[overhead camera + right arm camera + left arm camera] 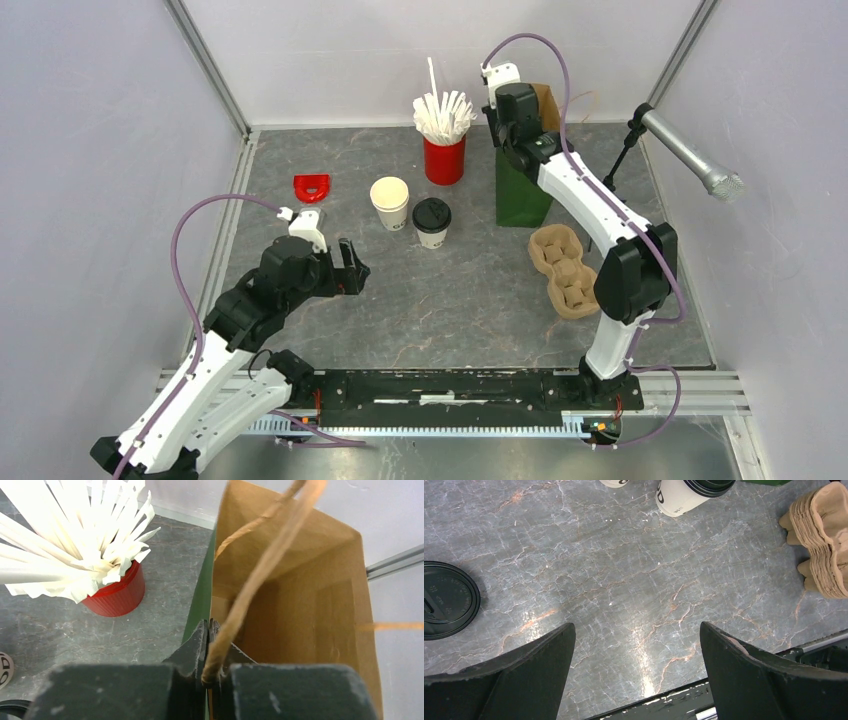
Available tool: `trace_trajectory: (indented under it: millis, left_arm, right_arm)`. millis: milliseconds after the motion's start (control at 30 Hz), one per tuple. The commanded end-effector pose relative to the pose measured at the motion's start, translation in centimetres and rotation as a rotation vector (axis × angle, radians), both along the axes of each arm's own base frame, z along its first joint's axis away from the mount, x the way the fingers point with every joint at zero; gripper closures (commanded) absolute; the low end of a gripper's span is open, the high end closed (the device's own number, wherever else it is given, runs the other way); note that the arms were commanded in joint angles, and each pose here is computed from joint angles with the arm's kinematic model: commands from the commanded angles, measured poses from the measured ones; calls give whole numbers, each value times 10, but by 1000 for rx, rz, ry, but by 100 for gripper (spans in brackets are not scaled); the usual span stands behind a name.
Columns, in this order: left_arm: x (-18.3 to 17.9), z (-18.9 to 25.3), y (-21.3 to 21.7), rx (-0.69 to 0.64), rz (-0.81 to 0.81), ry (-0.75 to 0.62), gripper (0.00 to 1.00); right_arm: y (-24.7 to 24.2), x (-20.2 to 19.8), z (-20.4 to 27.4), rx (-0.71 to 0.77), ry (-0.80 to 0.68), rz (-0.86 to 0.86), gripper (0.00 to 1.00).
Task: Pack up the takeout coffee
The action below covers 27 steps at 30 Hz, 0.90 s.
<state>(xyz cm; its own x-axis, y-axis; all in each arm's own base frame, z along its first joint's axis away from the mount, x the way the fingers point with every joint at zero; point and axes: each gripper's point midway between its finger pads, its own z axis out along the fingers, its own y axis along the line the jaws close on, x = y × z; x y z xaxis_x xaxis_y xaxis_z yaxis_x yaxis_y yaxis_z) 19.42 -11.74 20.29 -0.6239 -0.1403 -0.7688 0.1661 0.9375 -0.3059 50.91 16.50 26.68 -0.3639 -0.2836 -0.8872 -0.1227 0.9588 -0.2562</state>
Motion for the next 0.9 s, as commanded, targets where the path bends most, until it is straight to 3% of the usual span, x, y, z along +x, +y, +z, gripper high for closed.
trace_trajectory:
  millis: [0,467,667,867]
  left_arm:
    - [5,5,0,11,-17,-32,0]
    - [10,0,8,23,38,-10,0]
    - [16,-2,7,14,75,30,0]
    - [21,8,-19,-118,51,80,0]
  right_arm:
    - [6,9,42,28,-98,48,99]
    - [-26,-46,152,-25,-291,83,100]
    - [-9,-102,182,6,-356,323,100]
    - [3,-176,160,-37,-320,553,100]
